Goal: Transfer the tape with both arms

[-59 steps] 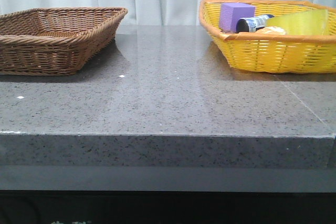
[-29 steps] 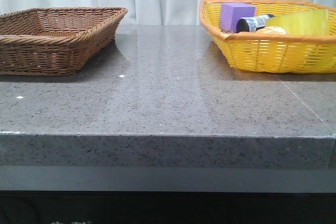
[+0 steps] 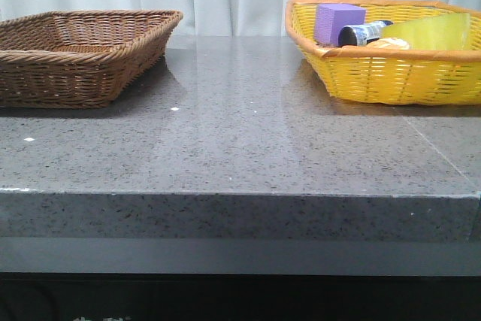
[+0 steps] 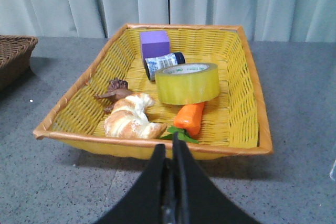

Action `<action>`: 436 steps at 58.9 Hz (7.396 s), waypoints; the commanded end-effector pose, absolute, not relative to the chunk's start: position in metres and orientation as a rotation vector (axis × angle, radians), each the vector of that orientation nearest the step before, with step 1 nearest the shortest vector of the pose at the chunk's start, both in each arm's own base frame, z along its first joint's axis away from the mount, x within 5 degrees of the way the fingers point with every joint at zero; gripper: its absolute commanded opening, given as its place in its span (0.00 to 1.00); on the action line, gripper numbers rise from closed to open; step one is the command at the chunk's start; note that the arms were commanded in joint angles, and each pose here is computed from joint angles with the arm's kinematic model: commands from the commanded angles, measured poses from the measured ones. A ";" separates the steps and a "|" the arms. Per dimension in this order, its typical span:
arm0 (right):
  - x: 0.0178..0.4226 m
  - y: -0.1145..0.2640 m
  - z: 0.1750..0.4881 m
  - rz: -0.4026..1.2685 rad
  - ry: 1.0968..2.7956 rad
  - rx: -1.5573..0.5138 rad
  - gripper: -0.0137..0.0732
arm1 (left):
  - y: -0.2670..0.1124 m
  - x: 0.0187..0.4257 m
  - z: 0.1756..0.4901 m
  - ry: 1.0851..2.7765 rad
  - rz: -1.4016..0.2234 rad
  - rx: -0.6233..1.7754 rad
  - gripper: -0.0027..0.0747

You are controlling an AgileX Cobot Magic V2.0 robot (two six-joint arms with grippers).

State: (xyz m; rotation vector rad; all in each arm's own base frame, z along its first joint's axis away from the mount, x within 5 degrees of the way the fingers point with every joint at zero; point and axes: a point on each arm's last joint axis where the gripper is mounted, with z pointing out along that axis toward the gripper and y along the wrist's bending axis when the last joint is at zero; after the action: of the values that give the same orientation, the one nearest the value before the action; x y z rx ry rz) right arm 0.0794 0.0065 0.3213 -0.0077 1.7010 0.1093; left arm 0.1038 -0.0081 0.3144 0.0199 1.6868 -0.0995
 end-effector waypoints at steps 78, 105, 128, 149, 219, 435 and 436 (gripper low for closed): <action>0.427 -0.021 0.396 0.149 2.280 0.295 0.84 | -0.008 0.105 0.335 1.562 -0.108 0.010 0.83; 0.457 -0.032 0.358 0.079 2.350 0.347 0.84 | -0.008 0.105 0.335 1.562 -0.108 0.010 0.83; 0.462 -0.033 0.349 0.076 2.362 0.348 0.83 | -0.008 0.105 0.335 1.562 -0.108 0.010 0.83; 0.461 -0.033 0.344 0.076 2.402 0.354 0.37 | -0.008 0.105 0.335 1.562 -0.108 0.010 0.83; 0.314 0.147 0.426 0.376 2.116 -0.391 0.28 | -0.008 0.105 0.335 1.562 -0.108 0.010 0.83; 0.106 0.032 0.325 0.337 1.521 -0.128 0.08 | -0.206 0.257 0.309 2.413 -0.560 0.476 0.83; 0.106 0.032 0.325 0.337 1.521 -0.128 0.08 | -0.206 0.258 0.309 2.411 -0.560 0.475 0.83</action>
State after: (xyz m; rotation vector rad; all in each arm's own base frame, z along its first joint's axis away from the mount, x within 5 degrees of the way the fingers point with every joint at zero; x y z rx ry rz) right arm 0.1068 0.0341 0.3073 -0.1428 1.6420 0.3413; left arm 0.2538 -0.2043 0.2864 0.5221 2.5312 -0.5033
